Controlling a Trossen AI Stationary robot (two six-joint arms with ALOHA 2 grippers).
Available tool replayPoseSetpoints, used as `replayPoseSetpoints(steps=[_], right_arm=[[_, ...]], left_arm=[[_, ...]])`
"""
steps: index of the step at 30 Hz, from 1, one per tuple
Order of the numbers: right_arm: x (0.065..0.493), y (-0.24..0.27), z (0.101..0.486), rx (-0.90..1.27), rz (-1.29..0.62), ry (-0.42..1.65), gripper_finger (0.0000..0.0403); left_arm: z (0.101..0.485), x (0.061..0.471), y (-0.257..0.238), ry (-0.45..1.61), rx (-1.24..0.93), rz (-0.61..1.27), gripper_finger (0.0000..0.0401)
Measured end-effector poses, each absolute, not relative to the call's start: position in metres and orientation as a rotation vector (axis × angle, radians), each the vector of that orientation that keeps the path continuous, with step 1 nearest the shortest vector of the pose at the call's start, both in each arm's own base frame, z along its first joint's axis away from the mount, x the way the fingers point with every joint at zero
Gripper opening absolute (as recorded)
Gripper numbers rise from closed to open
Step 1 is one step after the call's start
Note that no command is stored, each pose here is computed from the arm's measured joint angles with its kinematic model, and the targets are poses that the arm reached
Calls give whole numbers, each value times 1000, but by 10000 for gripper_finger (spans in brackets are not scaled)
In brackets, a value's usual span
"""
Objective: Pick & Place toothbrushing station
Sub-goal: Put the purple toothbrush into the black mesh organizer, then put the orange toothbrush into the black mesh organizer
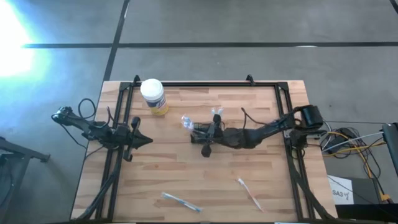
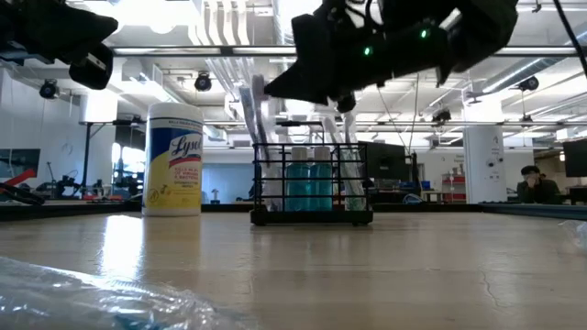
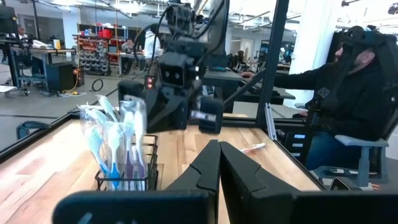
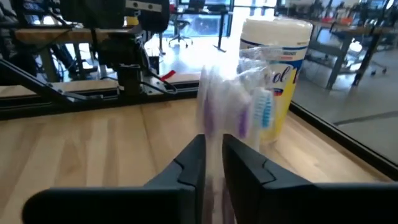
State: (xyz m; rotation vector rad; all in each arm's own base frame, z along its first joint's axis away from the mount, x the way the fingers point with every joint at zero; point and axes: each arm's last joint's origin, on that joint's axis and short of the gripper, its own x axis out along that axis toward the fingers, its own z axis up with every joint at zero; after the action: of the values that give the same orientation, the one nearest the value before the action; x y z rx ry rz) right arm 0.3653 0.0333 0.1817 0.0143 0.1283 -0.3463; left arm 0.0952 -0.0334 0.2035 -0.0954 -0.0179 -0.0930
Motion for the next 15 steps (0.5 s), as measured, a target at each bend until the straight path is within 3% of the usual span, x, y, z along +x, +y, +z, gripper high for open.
replayPoseSetpoints(steps=[8, 15], right_arm=[[349, 39, 213, 35, -326, 154, 82], [327, 56, 242, 35, -262, 178, 85]], left_arm=[[203, 95, -33, -12, -93, -93, 12], [203, 95, -33, -10, -92, -93, 12]])
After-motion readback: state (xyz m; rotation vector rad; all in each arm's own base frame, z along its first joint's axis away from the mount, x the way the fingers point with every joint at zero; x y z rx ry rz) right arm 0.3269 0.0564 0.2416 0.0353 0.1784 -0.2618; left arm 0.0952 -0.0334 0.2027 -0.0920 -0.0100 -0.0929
